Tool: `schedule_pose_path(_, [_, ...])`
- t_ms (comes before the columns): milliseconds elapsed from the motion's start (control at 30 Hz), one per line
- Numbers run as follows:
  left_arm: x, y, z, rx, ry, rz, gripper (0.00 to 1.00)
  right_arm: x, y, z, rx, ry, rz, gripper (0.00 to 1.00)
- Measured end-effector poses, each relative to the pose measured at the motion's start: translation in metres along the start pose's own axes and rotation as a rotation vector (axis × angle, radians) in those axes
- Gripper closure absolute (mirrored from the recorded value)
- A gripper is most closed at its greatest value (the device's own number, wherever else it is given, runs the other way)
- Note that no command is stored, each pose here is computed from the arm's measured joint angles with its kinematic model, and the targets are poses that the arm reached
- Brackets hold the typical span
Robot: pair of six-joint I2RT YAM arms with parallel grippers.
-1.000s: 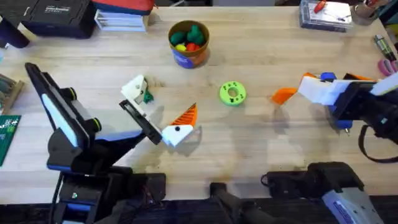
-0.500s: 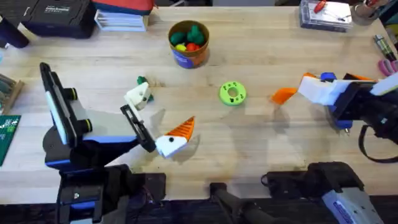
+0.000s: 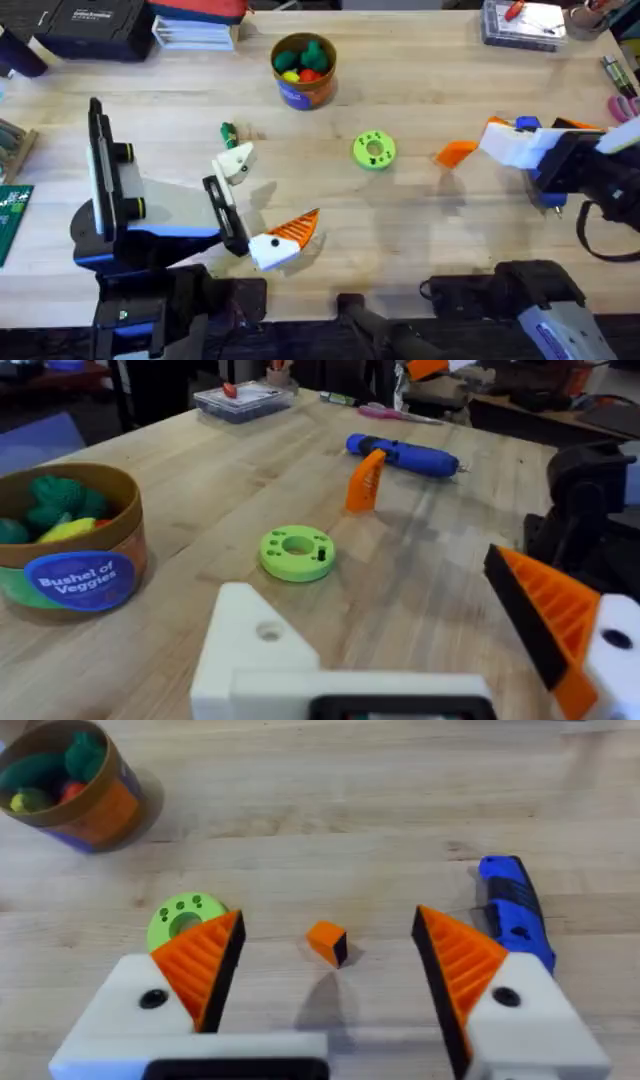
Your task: Pick up the gripper from the table and insert it into the empty holder that is missing its gripper. Then pick up a screw, insert it into the mounting hole, and use the screwdriver to tighten it. Finally, clean up the table by picking up the vegetable and placing it into the bucket.
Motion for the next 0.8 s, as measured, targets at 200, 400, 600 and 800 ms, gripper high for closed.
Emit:
schedule_pose_path(200, [-0.0003, 0.0000, 0.0000, 0.000, 0.000, 0.002, 0.015, 0.0000, 0.0000, 0.0000, 0.000, 0.000, 0.000, 0.007])
schedule_pose_path(400, [-0.0006, 0.0000, 0.0000, 0.000, 0.000, 0.004, 0.015, 0.0001, -0.0001, 0.0000, 0.000, 0.000, 0.000, 0.007])
schedule_pose_path(600, [-0.0006, 0.0000, 0.0000, 0.000, 0.000, 0.004, 0.015, 0.0002, 0.0000, -0.0006, -0.003, 0.002, -0.001, 0.009])
schedule_pose_path(800, [-0.0006, 0.0000, 0.0000, 0.000, 0.000, 0.004, 0.015, 0.0008, 0.0000, -0.0005, -0.002, 0.011, -0.005, 0.009])
Point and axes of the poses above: each hand's point on the last joint's axis, 136 mm out from that joint toward the fingers, its own y axis out along the fingers, its own x axis along the line the jaws close on, z = x × y, the point moved 1 cm from there along -y, back along the fingers
